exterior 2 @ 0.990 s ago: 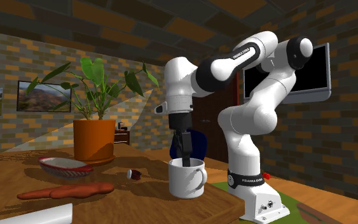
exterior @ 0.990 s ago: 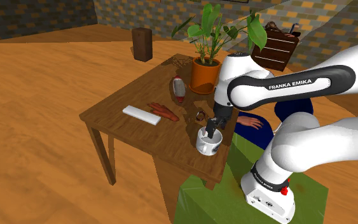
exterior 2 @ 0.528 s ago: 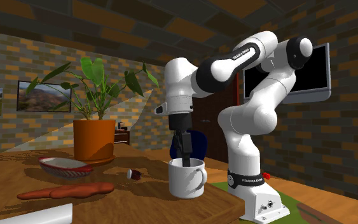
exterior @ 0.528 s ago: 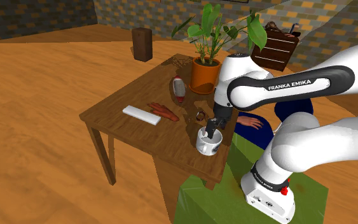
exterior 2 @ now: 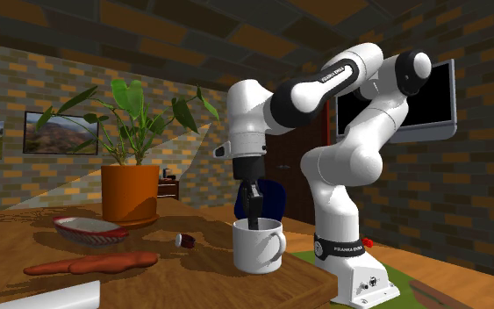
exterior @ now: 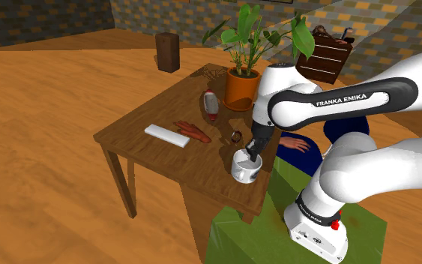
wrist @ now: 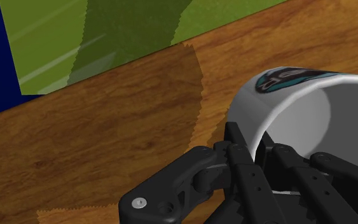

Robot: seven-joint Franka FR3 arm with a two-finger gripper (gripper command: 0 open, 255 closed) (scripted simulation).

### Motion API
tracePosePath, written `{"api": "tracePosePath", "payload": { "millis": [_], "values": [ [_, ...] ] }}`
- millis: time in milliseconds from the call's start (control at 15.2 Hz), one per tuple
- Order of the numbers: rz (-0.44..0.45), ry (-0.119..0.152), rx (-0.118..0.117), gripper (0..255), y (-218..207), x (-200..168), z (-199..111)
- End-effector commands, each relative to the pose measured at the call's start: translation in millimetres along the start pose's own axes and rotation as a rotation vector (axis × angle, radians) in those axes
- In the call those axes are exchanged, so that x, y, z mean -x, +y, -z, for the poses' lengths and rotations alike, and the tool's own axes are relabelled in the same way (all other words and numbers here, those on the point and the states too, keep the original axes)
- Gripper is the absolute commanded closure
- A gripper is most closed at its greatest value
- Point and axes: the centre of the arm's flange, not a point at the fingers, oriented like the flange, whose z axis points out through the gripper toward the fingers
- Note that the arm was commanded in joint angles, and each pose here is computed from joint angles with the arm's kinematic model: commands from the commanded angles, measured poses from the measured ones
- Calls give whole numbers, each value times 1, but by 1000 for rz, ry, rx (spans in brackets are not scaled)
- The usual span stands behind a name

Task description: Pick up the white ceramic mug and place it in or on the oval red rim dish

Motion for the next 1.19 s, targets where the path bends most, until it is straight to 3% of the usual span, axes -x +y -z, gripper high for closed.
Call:
{"api": "tracePosePath", "payload": {
  "millis": [0, 1122],
  "values": [
    [0, 0, 0, 255, 0, 0, 0],
    [0, 0, 0, 255, -4, 5, 84]
  ]
}}
